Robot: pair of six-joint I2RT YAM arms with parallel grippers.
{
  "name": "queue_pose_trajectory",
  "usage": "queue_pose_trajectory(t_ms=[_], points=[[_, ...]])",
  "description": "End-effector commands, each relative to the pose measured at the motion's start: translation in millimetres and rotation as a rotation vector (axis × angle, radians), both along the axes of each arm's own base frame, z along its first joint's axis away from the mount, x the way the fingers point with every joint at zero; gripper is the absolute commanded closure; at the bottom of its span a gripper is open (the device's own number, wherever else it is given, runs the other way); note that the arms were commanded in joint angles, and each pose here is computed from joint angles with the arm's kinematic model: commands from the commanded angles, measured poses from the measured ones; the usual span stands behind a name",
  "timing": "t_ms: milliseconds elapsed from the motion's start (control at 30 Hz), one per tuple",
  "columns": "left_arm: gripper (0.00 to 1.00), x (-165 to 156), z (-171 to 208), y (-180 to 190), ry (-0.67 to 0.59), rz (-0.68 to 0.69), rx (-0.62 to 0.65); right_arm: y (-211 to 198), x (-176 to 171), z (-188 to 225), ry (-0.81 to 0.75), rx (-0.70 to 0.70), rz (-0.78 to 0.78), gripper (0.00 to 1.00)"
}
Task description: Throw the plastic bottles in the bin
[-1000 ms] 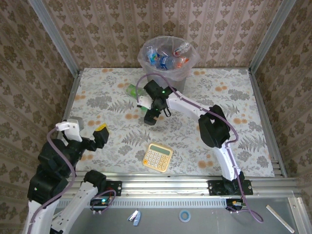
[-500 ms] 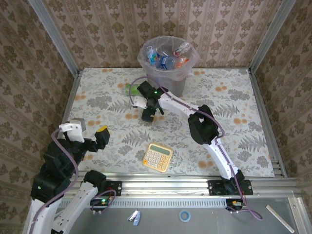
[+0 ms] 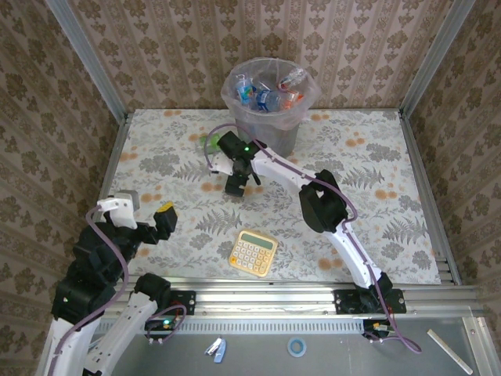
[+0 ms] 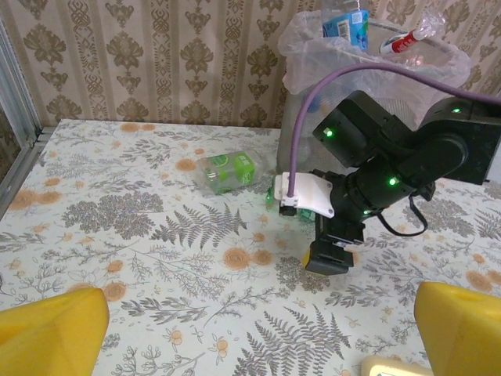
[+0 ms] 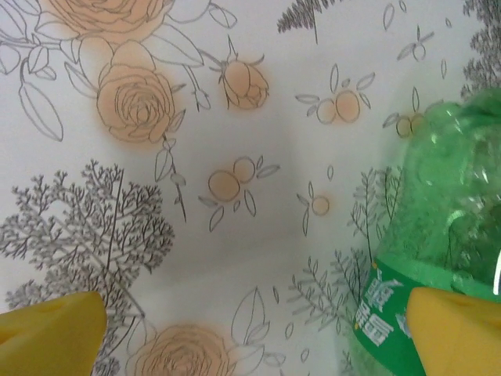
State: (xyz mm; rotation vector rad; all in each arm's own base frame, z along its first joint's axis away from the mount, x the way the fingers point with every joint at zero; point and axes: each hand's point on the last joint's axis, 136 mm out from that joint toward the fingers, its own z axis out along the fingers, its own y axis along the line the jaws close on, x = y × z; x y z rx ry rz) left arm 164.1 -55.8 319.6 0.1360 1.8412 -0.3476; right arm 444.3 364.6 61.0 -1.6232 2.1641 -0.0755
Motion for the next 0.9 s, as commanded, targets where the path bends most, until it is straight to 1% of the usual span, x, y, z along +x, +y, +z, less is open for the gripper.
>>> queue_pose_trajectory(t_ms=[0, 133, 333, 500, 767, 867], points=[[0.0, 0.7, -2.7, 2.8, -0.003, 0.02, -0.013, -10.6, 4.9, 49.1, -0.068, 0.045, -0.084, 0.0], [0.0, 1.3, -4.8, -0.4, -0.002, 0.005, -0.017, -16.1, 13.4, 55.3, -0.106, 0.038, -0.128, 0.0], [0.0, 0.2, -6.8, -0.3, -0.005, 0.001, -0.013, -25.9, 32.2, 34.1, -0.108, -0.021, -0.176, 0.0], [0.0, -0.5, -8.5, -0.4, -0.007, -0.002, -0.011, -26.6, 46.1, 18.0, -0.091, -0.029, -0.19, 0.0], [0.0, 2.5, -13.7, -1.8, 0.0, -0.002, -0.005, -25.2, 56.6, -1.9, -0.061, -0.02, -0.191, 0.0], [0.0, 4.0, -16.8, -2.3, 0.003, -0.002, 0.004, -24.5, 52.1, -9.5, -0.024, -0.013, -0.184, 0.0]])
